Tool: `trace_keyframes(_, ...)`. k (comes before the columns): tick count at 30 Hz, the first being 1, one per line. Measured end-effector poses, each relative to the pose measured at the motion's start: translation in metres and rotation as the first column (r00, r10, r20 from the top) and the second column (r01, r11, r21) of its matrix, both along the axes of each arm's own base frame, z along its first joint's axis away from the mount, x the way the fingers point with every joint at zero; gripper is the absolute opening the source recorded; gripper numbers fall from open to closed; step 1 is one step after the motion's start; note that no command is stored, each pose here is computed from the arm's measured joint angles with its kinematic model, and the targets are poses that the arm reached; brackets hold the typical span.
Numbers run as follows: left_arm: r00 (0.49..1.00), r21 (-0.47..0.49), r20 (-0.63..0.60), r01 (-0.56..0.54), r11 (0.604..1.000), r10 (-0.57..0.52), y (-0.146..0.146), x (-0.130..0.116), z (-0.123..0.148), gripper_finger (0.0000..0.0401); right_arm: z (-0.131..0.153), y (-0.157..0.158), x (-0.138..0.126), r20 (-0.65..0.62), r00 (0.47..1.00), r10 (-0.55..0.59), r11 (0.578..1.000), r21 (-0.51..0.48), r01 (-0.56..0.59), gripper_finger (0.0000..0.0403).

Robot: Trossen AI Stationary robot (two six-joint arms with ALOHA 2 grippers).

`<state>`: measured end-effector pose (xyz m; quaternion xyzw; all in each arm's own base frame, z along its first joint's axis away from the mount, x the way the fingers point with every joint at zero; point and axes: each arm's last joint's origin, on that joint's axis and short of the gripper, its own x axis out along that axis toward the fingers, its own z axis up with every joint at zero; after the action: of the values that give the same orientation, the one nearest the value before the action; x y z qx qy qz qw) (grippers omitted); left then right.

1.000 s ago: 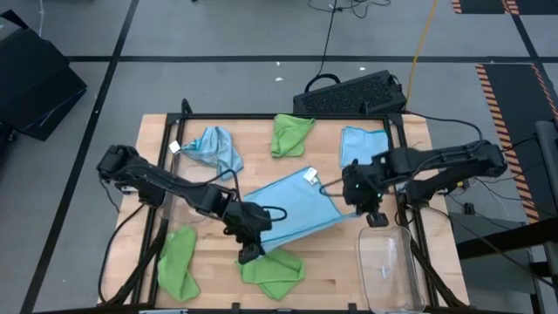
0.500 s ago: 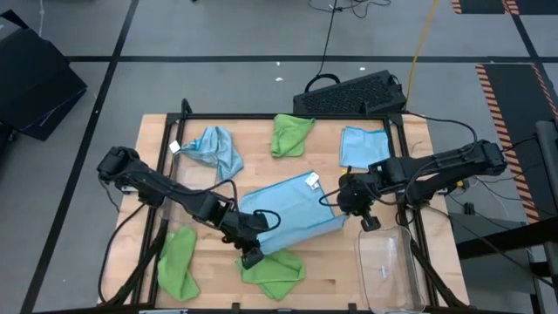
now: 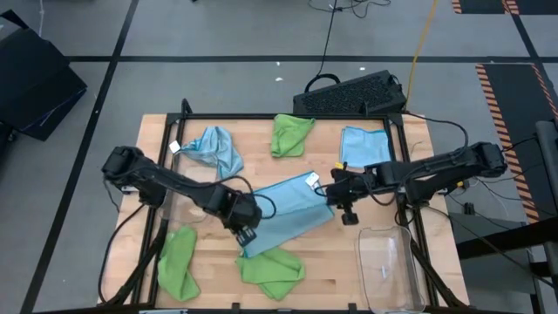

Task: Sort microfiber towel by color & place in baskets
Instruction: Fold the bottom blue microfiber towel

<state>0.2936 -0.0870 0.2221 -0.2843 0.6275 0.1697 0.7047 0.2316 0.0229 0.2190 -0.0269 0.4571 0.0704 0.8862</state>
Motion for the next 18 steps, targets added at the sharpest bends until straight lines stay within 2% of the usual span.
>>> trace_keyframes(6,0.997,-0.011,0.066,0.036,0.999,-0.035,0.025,0.011,0.002,0.0007,-0.001,-0.020,0.003,0.023,0.998,-0.061,0.985,-0.159,0.064,0.0006)
trace_keyframes(11,0.991,0.003,0.116,0.064,0.998,-0.064,0.039,0.018,0.003,0.0007,-0.008,-0.035,0.007,-0.016,0.995,-0.093,0.980,-0.181,0.089,0.0006)
trace_keyframes(18,0.994,0.024,0.109,0.025,0.999,-0.027,0.051,0.019,0.003,0.0007,-0.027,-0.039,0.020,-0.059,0.995,-0.085,0.978,-0.194,0.072,0.0006)
